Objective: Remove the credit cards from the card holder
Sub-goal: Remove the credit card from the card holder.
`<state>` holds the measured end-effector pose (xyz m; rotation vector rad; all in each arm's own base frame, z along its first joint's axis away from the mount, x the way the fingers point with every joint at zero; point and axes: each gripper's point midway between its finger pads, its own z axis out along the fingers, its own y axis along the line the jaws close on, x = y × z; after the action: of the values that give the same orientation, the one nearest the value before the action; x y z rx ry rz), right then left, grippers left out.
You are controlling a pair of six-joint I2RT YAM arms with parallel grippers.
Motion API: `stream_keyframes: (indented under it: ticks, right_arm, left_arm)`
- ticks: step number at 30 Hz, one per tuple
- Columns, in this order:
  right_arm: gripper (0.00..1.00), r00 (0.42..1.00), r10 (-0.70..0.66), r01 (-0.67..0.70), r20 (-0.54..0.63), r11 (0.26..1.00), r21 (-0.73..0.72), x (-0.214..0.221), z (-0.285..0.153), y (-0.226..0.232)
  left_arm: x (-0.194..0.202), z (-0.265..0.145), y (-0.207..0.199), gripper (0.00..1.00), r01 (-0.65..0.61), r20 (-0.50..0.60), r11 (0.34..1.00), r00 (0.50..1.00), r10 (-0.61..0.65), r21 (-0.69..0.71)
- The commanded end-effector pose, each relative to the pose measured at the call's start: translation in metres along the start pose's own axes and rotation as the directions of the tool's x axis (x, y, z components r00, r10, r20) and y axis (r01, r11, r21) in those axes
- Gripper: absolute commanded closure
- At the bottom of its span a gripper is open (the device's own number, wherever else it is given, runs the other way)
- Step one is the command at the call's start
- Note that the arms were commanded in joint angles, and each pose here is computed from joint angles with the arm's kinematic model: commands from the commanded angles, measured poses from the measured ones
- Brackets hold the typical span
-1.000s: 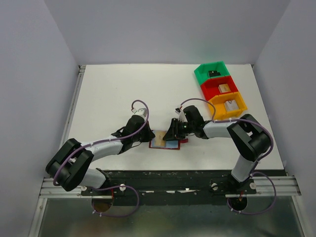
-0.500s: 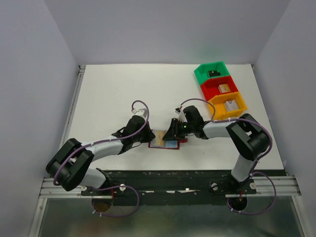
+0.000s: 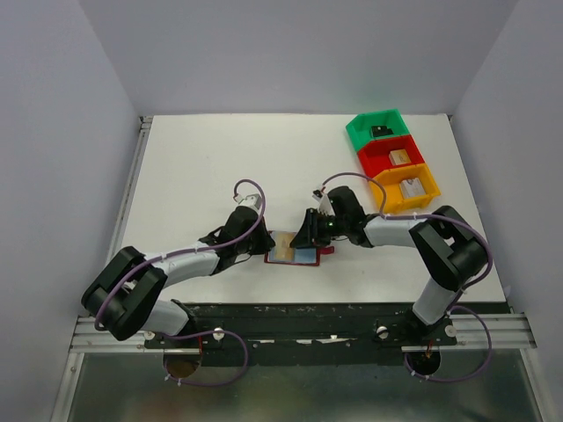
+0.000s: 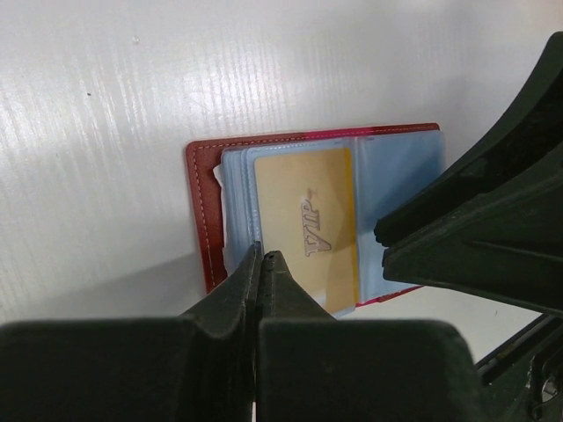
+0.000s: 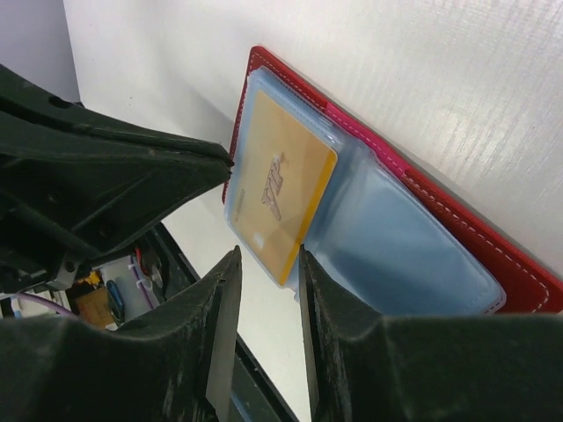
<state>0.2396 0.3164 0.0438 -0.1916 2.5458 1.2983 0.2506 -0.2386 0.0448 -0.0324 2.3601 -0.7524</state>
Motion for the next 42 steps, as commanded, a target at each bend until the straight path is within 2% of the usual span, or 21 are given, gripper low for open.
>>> stream_keyframes:
  ticks: [1,13,30,42]
  right_arm:
    - [0.6,0.999,-0.041,0.042,0.015,0.999,-0.025,-0.011,-0.001,0.012]
    - [0.6,1.0,-0.002,0.001,-0.028,1.0,-0.031,-0.001,0.011,0.001]
    - [0.6,0.999,0.016,-0.016,-0.028,1.0,0.003,0.004,0.013,-0.011]
    - [0.56,0.999,0.029,-0.028,-0.033,1.0,0.01,0.007,0.014,-0.014]
  left_arm:
    - [0.002,0.004,0.005,1.0,0.001,-0.015,0.999,1.0,-0.002,-0.041]
    - [0.007,0.006,0.008,1.0,-0.002,-0.037,0.998,0.999,0.0,-0.056]
    - [0.011,0.006,0.008,1.0,-0.005,-0.044,0.998,0.999,0.003,-0.056]
    - [0.011,0.005,0.008,1.0,-0.003,-0.039,0.999,0.999,0.001,-0.051]
